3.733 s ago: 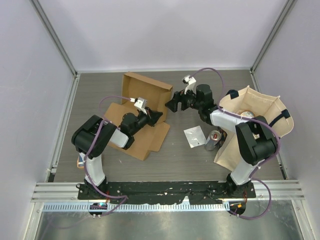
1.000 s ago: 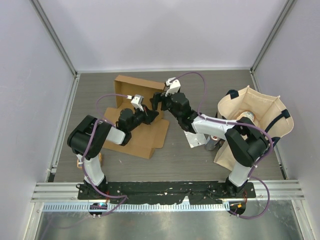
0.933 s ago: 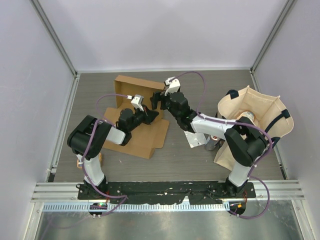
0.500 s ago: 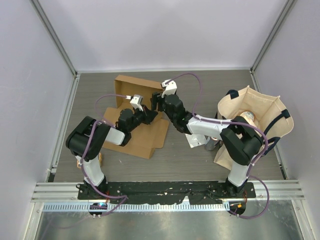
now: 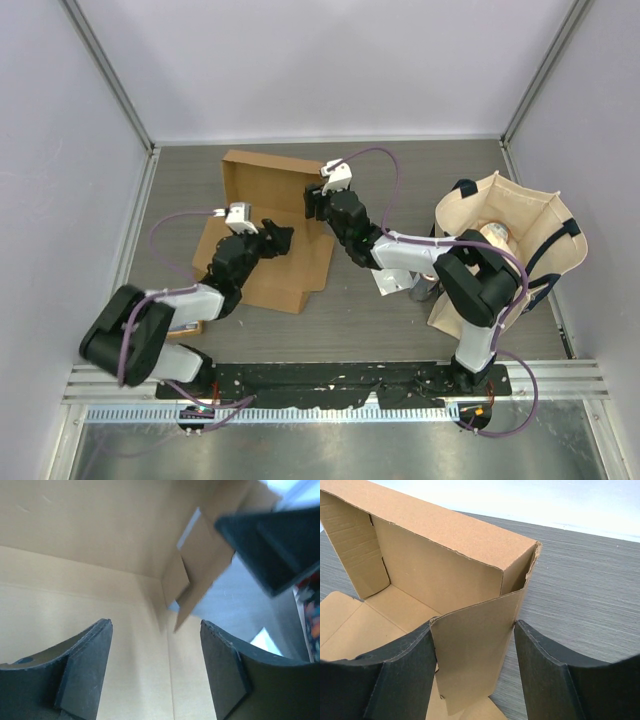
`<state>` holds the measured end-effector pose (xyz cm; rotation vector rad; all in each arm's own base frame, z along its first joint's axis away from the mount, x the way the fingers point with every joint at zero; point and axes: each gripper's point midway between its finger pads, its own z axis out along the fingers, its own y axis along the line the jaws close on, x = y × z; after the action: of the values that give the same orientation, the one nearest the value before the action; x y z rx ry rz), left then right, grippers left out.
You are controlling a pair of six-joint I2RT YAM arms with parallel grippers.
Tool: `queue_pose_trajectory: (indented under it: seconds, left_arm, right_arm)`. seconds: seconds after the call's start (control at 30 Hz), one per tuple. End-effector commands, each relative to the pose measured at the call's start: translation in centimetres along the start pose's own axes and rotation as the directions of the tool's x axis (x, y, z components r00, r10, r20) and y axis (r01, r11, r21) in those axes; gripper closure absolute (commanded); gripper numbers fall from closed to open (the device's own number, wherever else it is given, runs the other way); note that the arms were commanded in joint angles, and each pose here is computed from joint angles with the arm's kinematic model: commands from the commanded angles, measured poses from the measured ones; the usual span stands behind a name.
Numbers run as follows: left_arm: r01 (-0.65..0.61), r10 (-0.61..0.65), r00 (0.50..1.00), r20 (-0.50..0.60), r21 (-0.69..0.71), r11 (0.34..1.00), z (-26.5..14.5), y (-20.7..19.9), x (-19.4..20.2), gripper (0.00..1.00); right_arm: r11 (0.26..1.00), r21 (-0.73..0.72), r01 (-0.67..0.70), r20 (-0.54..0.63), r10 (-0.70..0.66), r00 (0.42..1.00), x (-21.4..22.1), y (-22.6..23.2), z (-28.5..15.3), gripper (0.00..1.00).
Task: Fold the paper box
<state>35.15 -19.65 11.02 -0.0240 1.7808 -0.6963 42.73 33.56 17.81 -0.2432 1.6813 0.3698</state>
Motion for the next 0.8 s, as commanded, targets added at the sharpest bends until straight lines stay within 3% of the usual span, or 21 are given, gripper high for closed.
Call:
queue_pose_trajectory:
  seconds: [0.0,0.03,0.13,0.23,0.33,0.43,0.57,0.77]
  left_arm:
    - [0.031,0.028,0.982,0.189,-0.304,0.952,-2.8,4.1,-6.1,0.23]
    - [0.043,0.063,0.970,0.236,-0.419,0.907,-3.8,6.3,-7.7,0.20]
    - [0.059,0.122,0.953,0.277,-0.566,0.822,-5.4,10.0,-11.6,0.15]
    - [0.104,0.073,0.964,0.254,-0.620,0.778,-5.2,14.1,-12.8,0.15]
    - [0.069,0.102,0.960,0.260,-0.577,0.814,-4.1,15.5,-14.3,0.17]
    - [-0.051,0.155,0.974,0.167,-0.503,0.863,-2.2,15.6,-13.9,0.18]
    - [-0.138,0.240,0.961,0.140,-0.510,0.849,-1.1,16.3,-15.1,0.17]
    - [-0.175,0.261,0.962,0.081,-0.552,0.815,1.9,18.5,-16.5,0.18]
  right_arm:
    - [1.000,-0.002,0.016,0.080,-0.016,0.997,-2.1,0.1,0.2,0.36]
    - [1.000,-0.006,0.016,0.084,-0.016,0.996,-2.3,0.2,0.1,0.36]
    - [1.000,-0.016,0.015,0.089,-0.013,0.996,-2.5,0.4,0.1,0.36]
    - [0.999,-0.031,0.012,0.089,-0.010,0.996,-2.5,0.7,0.2,0.36]
    - [0.999,-0.040,0.007,0.088,-0.004,0.996,-2.4,0.9,0.4,0.36]
    - [0.999,-0.052,0.008,0.079,-0.003,0.997,-2.3,1.2,0.6,0.36]
    - [0.998,-0.066,0.005,0.071,0.000,0.997,-2.1,1.5,0.8,0.36]
    - [0.998,-0.059,0.005,0.063,-0.001,0.998,-1.7,1.0,0.9,0.37]
